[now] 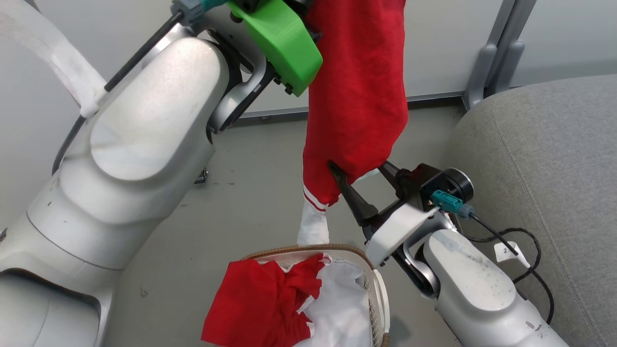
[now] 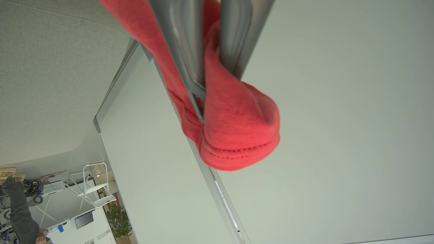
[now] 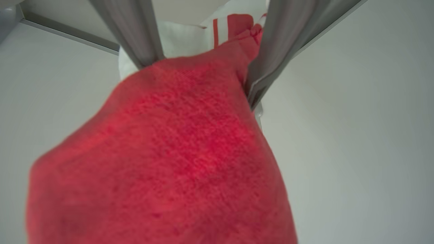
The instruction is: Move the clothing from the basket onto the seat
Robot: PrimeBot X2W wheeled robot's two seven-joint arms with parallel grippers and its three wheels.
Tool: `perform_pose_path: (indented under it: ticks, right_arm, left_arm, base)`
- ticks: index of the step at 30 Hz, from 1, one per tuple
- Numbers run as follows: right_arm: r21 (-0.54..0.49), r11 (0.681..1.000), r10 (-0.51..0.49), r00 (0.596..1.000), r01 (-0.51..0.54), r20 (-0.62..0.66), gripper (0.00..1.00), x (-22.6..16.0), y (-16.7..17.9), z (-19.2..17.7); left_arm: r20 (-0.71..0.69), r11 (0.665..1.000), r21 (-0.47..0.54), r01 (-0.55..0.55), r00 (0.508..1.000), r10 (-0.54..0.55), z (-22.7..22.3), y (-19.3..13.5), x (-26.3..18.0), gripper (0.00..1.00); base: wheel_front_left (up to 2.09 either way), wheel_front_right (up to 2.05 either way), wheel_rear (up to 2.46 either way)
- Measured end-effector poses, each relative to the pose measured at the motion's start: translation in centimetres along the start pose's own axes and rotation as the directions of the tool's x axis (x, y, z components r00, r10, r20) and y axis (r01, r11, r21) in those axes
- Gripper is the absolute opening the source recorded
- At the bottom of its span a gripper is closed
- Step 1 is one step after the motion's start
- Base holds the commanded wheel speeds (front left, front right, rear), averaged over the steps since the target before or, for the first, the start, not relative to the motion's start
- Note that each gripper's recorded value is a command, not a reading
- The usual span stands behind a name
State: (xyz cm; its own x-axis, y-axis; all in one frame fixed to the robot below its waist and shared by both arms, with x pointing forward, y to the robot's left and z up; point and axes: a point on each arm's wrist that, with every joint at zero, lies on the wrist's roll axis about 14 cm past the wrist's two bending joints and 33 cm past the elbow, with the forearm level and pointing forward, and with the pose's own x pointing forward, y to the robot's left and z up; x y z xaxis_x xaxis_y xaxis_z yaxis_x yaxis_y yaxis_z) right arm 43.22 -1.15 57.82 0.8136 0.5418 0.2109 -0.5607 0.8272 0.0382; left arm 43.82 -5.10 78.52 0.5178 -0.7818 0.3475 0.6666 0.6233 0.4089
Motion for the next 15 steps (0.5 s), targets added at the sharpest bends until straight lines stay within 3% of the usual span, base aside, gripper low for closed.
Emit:
perform_pose_path:
  ticks: [2,3,10,15]
  right_arm:
    - [-0.004,1.000,0.004,1.000,-0.004,0.004,0.22,0.6,-0.1,0.3]
    - [-0.008,1.000,0.006,1.000,-0.006,0.010,0.02,0.8,-0.2,0.5]
    - [-0.035,0.999,0.019,0.997,-0.017,0.070,0.00,2.4,-0.5,2.7]
    - [-0.066,0.998,0.008,0.995,-0.001,0.097,0.00,2.3,-1.0,3.8]
  left_arm:
    - [-0.001,1.000,-0.003,-0.002,1.000,0.002,-0.1,0.0,-0.2,0.00]
    - [0.000,1.000,-0.008,-0.004,1.000,0.004,-0.1,0.1,-0.2,0.00]
    - [-0.027,0.997,-0.057,-0.058,0.998,0.057,-2.2,1.3,-1.5,0.00]
    - [-0.072,0.980,-0.152,-0.125,0.991,0.115,-5.1,1.7,-3.1,0.00]
  base:
    - [0.00,0.00,0.00]
    - [0.00,0.00,0.00]
    - [0.00,0.00,0.00]
    - [0.00,0.00,0.00]
